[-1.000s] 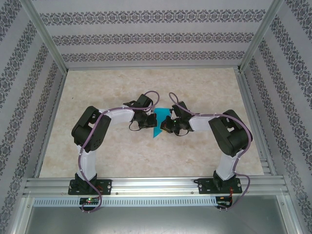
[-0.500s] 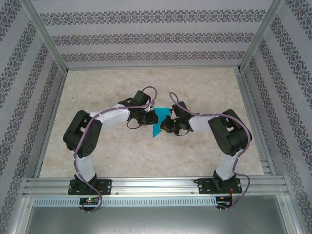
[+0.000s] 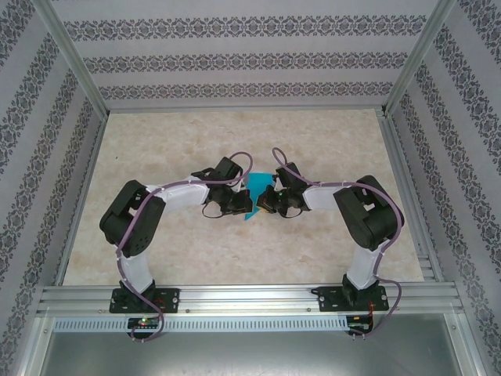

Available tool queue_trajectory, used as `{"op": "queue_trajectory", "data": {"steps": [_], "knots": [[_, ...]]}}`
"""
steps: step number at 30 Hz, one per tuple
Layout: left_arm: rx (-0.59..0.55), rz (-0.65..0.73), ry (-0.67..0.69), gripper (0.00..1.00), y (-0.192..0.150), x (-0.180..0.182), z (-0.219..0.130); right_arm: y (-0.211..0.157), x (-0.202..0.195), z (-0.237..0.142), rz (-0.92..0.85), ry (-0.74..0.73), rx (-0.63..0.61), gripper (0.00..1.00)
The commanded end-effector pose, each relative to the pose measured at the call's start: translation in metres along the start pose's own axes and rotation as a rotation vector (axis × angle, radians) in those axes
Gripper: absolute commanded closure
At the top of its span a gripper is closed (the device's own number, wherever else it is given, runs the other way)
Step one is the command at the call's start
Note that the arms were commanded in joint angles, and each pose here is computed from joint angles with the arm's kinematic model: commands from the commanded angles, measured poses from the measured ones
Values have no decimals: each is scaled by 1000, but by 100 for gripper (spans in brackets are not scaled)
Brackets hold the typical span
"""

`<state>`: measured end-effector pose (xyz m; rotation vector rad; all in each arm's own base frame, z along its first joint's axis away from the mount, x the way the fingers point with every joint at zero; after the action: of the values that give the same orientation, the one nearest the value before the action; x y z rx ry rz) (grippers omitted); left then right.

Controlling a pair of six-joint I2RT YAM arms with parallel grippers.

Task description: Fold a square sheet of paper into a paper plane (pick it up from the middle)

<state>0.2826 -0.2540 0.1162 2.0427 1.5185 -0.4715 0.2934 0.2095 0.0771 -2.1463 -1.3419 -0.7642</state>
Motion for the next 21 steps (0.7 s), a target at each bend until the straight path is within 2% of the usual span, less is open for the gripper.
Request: {"op": "queue_trajectory", "data": {"steps": [1,8,21], "knots": [[9,-1,-6,93,1,-3,7,-4,-18,12,38,-94,2,100],[24,-4,-5,93,2,-3,15,-3,-19,14,41,-98,4,100],[62,-24,95,93,-11,13,18,-3,-23,15,45,-115,9,100]]}}
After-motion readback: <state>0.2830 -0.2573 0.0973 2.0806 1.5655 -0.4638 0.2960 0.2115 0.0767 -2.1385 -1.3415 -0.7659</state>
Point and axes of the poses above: each hand's point on the last joint's axis, 136 mm out from that joint toward the fingers, its own z axis out along the fingers, its own x axis along the line the jaws close on, y = z × x, the point moved 9 cm from there along -z, back along the fingers, and after that the axes turned 13 degrees about z, right-handed, at the moved point
